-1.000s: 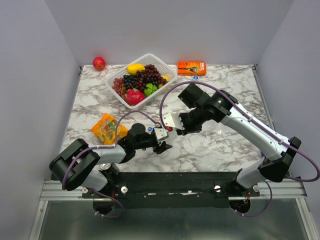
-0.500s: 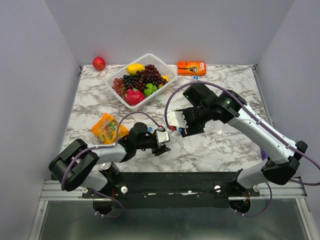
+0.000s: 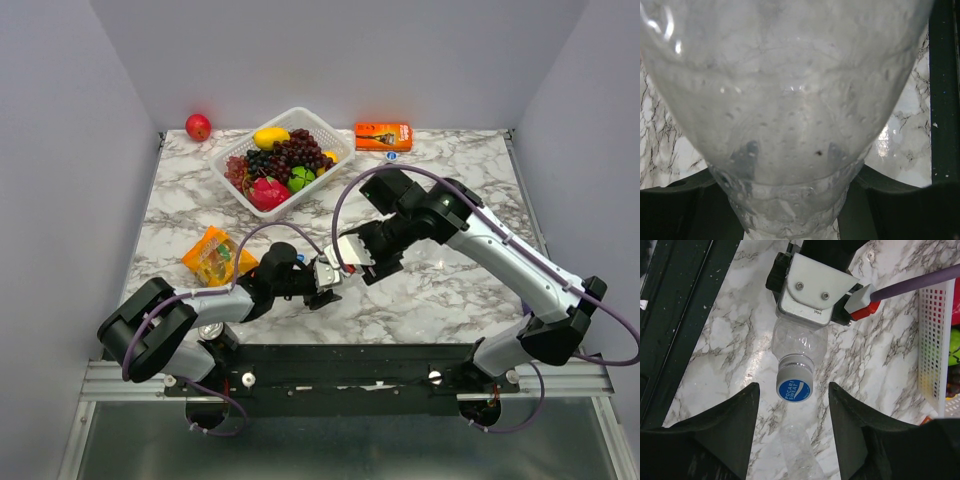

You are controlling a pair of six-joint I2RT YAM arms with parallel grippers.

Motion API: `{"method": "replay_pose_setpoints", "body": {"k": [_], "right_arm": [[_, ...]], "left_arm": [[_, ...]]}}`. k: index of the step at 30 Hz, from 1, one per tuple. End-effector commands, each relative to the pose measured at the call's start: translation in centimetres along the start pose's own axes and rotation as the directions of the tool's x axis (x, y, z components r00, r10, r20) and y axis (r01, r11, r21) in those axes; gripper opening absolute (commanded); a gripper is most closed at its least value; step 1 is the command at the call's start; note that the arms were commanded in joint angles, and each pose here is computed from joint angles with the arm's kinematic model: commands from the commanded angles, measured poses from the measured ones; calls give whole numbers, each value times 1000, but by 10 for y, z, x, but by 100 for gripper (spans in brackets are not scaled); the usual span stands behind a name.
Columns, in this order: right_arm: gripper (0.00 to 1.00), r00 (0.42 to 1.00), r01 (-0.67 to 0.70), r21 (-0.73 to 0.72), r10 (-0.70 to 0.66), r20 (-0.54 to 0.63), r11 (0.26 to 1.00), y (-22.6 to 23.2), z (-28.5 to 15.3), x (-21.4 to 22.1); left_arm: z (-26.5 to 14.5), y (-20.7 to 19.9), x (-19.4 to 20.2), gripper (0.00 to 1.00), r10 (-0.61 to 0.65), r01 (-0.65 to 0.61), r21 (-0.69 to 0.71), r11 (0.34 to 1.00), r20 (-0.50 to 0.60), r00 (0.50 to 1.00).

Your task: Screw on the bottle caps

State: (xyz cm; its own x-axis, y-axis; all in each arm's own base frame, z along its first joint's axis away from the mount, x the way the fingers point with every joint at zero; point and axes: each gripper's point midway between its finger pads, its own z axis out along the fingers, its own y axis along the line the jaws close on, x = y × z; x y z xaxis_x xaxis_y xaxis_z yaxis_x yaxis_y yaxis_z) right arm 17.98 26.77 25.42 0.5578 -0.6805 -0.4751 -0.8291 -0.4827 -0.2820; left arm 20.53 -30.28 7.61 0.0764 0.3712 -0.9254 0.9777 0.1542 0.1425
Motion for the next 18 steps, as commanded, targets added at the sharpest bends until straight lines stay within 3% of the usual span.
{"method": "replay_pose_setpoints", "body": {"k": [1,11,18], "right_arm": [[64,1000,22,-89,-21,17,996,16,6,-2],[46,999,-13,-58,10,-42,998,11,12,11],[42,990,-134,-28,132,-42,991,10,21,19]], "left_arm": [[1,7,-21,0,28,-29,2,1000,53,998],[-2,13,-26,0,9,-6,-30,1000,84,996],[-8,27,-32,0,-41,53,-94,994,122,992]]}}
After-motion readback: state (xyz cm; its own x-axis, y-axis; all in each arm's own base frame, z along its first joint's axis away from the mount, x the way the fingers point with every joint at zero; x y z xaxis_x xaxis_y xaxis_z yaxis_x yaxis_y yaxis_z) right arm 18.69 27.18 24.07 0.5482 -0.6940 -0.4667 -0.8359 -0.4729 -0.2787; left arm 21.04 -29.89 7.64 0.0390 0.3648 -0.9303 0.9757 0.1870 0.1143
